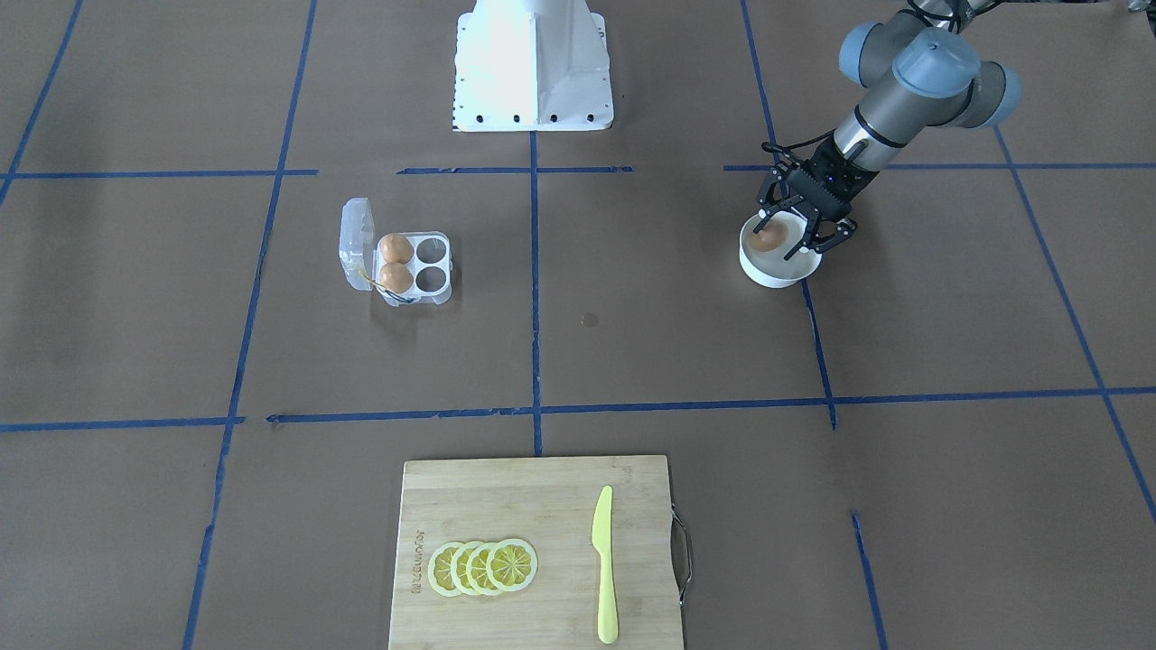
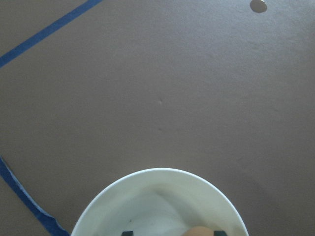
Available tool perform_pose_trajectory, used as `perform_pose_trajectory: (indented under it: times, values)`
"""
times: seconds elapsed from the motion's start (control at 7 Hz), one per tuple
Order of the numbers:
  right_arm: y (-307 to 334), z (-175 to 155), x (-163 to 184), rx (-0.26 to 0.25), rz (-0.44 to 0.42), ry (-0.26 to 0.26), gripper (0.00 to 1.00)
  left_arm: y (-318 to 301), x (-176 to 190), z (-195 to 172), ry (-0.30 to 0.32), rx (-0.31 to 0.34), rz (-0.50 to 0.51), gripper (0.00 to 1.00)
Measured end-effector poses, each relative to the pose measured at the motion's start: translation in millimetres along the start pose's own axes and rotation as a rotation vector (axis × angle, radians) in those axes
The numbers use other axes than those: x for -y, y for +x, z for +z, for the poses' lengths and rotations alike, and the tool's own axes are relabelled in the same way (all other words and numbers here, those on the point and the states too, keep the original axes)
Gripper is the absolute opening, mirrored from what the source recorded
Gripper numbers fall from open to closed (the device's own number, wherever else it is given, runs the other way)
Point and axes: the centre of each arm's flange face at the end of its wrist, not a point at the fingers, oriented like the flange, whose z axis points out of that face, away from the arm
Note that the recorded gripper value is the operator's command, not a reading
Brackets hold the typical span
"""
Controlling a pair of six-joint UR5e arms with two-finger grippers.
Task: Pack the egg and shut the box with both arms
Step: 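Lower the left gripper into the bowl and grasp the brown egg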
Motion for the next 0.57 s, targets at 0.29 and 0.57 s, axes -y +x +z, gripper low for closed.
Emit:
perform_pose_trajectory:
  times: [0.29, 0.57]
  values:
    - [0.0, 0.0, 0.0, 0.0, 0.0, 0.0, 1.0, 0.0, -4.1, 4.2, -0.011, 0.0, 0.0, 0.61]
    - [0.2, 0.3, -0.5, 0.0, 0.001, -0.001, 1.0, -3.5, -7.7, 8.3, -0.02, 0.007, -0.002, 0.61]
